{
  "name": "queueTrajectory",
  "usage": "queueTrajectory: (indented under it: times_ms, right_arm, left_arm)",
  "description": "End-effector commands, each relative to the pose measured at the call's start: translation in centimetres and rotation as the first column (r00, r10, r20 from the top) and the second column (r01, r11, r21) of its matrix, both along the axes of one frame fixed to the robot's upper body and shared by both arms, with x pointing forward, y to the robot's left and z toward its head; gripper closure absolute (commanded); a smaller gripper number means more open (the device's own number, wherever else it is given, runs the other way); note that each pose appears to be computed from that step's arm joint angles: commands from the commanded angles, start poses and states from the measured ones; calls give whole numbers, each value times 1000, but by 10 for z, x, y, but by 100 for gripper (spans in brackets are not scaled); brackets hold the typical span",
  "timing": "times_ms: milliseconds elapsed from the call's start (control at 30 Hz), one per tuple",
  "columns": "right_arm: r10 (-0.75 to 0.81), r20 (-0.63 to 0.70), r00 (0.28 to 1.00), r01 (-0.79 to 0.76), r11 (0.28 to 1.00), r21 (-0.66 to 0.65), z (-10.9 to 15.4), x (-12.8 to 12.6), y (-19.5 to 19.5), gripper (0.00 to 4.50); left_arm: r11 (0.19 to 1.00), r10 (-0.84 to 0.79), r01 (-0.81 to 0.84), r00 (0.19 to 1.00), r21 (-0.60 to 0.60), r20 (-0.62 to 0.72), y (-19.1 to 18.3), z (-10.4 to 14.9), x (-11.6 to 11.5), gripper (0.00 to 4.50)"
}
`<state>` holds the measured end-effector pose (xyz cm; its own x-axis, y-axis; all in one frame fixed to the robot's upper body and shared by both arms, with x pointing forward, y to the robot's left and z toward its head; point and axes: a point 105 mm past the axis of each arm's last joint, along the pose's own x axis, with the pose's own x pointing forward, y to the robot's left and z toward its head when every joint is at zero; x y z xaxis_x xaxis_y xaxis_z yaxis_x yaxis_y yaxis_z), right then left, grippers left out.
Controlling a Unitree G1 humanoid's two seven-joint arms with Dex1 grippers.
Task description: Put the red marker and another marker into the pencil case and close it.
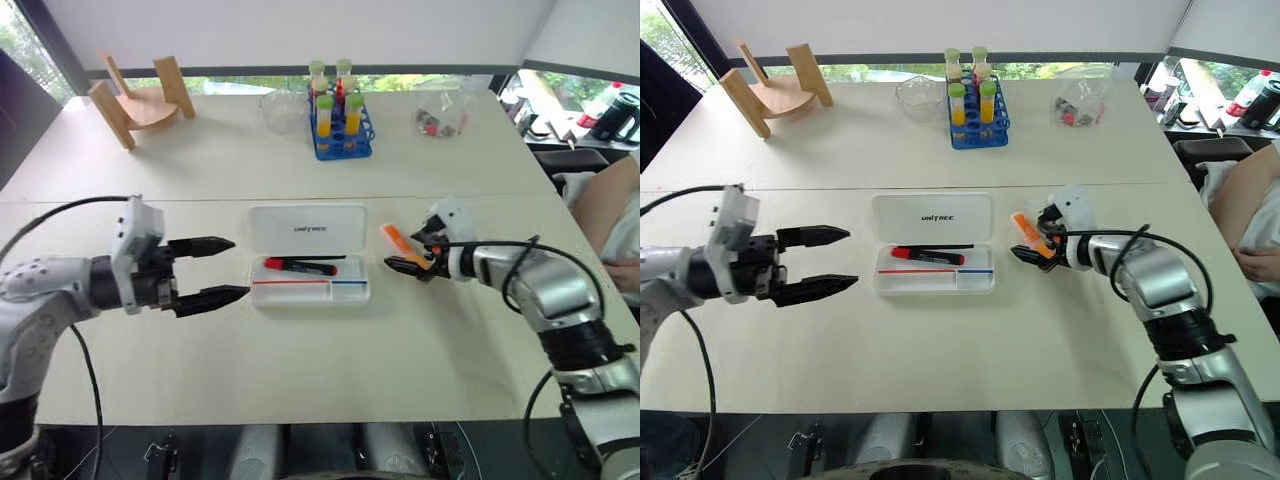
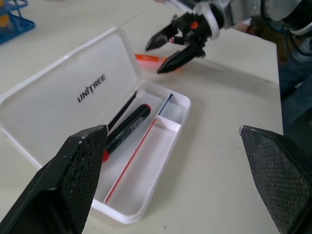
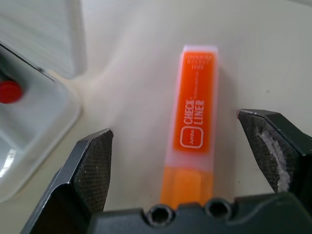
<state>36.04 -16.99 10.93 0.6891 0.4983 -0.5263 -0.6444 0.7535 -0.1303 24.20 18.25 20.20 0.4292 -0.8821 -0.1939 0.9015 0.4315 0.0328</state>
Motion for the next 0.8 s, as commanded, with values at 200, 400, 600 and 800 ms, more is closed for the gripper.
queueTrajectory:
  times_ms: [200,400,600,800]
  right_arm:
    - [32,0,999,-32,997,-70,-1,10,-5,282]
    - [181,108,977,-176,983,-62,58,-4,-4,370]
    - [643,89,761,-637,766,-88,87,-73,41,370]
    - [791,147,594,-796,604,-39,74,-80,113,370]
  left_arm:
    - [996,91,-92,991,7,94,6,18,-6,0]
    - [995,95,-96,994,16,54,13,18,-15,0]
    - [995,91,-91,996,45,1,26,15,-23,0]
    - [996,72,-73,997,53,10,28,22,-20,0]
